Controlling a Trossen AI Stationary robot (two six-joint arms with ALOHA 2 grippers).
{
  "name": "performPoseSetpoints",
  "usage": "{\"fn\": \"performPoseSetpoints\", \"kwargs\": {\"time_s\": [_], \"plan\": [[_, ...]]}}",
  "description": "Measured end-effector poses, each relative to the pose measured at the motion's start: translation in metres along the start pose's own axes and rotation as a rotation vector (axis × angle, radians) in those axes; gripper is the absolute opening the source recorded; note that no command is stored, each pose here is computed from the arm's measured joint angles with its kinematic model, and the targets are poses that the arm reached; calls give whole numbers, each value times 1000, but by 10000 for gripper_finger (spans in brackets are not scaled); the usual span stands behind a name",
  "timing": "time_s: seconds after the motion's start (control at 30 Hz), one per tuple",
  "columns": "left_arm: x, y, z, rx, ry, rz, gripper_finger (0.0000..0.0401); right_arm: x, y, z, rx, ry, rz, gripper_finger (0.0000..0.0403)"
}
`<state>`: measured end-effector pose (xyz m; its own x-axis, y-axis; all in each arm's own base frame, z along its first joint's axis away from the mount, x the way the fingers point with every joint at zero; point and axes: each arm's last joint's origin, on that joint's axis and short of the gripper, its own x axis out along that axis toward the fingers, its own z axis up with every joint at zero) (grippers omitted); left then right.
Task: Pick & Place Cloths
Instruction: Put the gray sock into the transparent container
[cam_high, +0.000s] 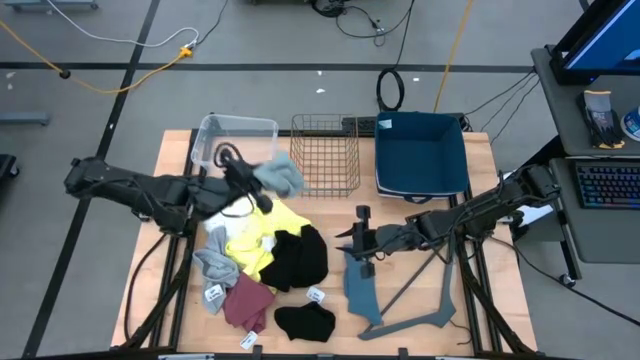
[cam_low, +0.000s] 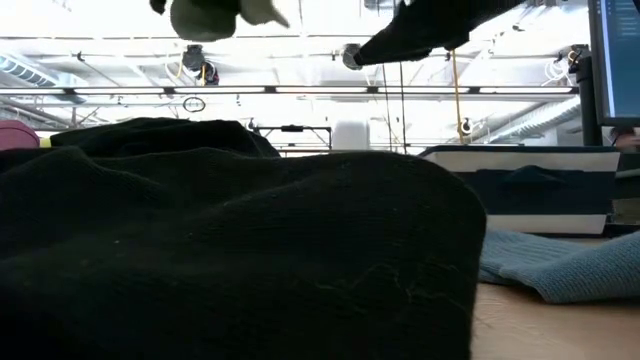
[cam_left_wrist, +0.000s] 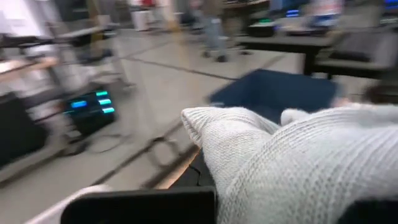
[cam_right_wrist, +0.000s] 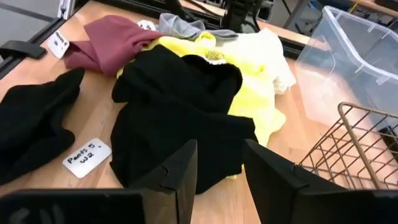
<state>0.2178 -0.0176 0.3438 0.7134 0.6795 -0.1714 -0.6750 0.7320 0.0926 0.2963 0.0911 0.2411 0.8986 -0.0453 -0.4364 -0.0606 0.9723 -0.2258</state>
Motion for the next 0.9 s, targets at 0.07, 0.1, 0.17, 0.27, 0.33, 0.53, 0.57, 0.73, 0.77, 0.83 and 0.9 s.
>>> {"fn": "performPoseSetpoints", "kwargs": {"time_s": [0.07, 0.1, 0.17, 0.27, 0.33, 0.53, 0.57, 0.73, 0.77, 0.83, 0.9], "plan": [[4, 13, 2, -4, 2, 87, 1, 0, 0, -2, 14, 19, 1, 123], [6, 19, 2, 0, 9, 123, 1, 0, 0, -3, 14, 30, 3, 122], [13, 30, 1, 1, 25, 186, 0, -1, 2, -5, 5, 52, 10, 120], [25, 47, -2, 25, 68, 283, 0, -2, 4, -10, -5, 98, 19, 117], [33, 60, -5, 40, 108, 332, 0, -2, 5, -13, 9, 132, 23, 116], [54, 98, -15, 25, 236, 399, 0, -4, 8, -20, 44, 201, 28, 116], [57, 104, -16, 13, 248, 408, 0, -5, 8, -20, 46, 206, 28, 116], [68, 132, -21, -45, 302, 419, 0, -5, 8, -21, 45, 208, 29, 116], [71, 137, -23, -58, 316, 418, 0, -5, 8, -21, 44, 209, 29, 116], [78, 146, -29, -74, 362, 426, 0, -5, 8, -21, 44, 209, 29, 116], [86, 153, -35, -90, 397, 436, 0, -5, 8, -21, 44, 209, 29, 116]]}}
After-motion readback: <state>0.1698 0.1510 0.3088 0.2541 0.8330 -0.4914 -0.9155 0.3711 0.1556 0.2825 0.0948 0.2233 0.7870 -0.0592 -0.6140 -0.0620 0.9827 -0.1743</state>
